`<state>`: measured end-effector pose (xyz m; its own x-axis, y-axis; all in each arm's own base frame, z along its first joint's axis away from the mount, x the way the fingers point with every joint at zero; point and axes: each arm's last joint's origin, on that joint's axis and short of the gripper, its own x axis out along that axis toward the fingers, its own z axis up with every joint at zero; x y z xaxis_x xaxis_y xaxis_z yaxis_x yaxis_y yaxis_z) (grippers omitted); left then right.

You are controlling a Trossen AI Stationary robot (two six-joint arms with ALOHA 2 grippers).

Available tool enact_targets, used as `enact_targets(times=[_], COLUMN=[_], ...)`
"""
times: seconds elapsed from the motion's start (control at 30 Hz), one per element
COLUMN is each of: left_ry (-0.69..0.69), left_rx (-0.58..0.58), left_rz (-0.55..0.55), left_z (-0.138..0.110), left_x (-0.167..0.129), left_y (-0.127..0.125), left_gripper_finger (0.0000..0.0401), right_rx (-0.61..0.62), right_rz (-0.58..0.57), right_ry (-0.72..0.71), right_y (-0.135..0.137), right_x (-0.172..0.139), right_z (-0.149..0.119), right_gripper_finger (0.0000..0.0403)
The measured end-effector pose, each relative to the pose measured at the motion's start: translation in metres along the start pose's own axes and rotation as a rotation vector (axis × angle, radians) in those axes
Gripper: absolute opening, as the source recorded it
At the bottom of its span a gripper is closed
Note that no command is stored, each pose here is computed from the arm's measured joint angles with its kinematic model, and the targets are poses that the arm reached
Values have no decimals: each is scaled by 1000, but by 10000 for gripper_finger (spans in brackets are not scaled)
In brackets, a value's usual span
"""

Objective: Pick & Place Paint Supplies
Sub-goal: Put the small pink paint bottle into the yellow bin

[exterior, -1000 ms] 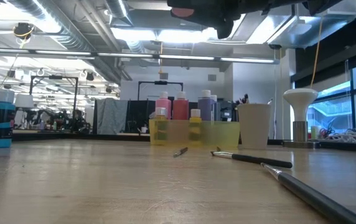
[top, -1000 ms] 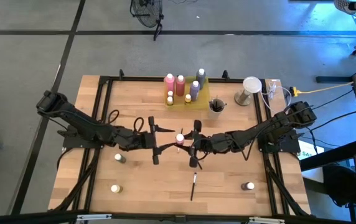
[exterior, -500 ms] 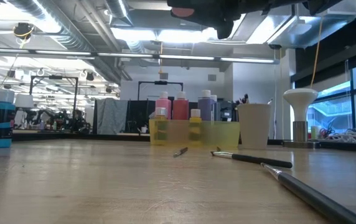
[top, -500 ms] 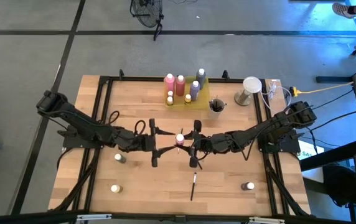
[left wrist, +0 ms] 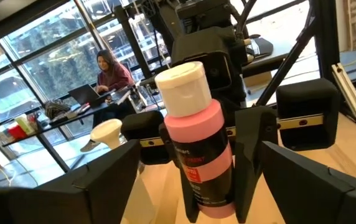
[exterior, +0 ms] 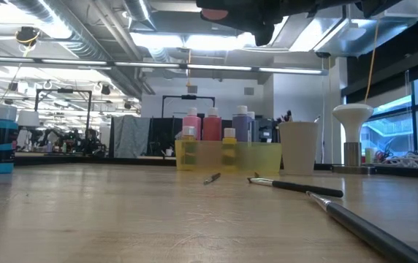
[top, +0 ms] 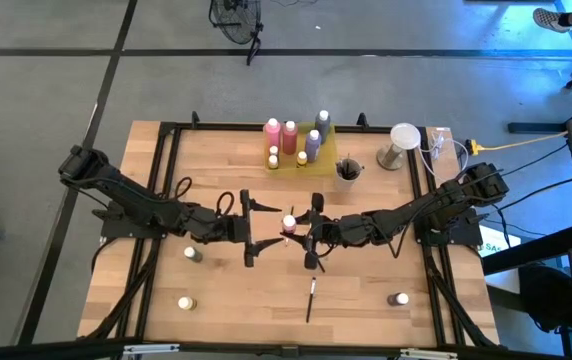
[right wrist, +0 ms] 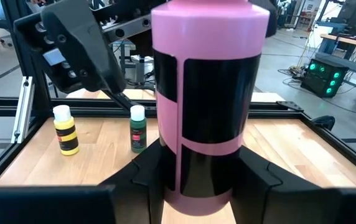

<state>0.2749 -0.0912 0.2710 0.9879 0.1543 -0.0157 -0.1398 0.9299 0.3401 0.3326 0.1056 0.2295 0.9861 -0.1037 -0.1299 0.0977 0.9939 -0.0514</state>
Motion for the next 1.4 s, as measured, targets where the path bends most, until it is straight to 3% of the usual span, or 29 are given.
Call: enact_targets(times=[0.17, 0.33, 0.6, 0.9, 1.13, 1.4], left_ry=[8, 11, -1, -42, -51, -68], left_rx=[8, -110, -239, -244, -236, -231], left_rz=[-46, -13, -52, -66, -71, -76], left_z=[-4, -10, -18, -18, -18, -16], left_x=[3, 11, 23, 27, 27, 27], left_y=[-3, 3, 14, 19, 20, 21], left_gripper_finger=[326, 326, 326, 319, 275, 188], right_rx=[0, 2, 8, 8, 8, 19], right_rz=[0, -1, 0, 2, 2, -5], right_ry=[0, -4, -16, -16, -16, 2], right_y=[0, 0, 0, 0, 0, -1], right_x=[0, 0, 0, 0, 0, 0], right_z=[0, 0, 2, 2, 2, 0], right_gripper_finger=[133, 133, 133, 133, 133, 142])
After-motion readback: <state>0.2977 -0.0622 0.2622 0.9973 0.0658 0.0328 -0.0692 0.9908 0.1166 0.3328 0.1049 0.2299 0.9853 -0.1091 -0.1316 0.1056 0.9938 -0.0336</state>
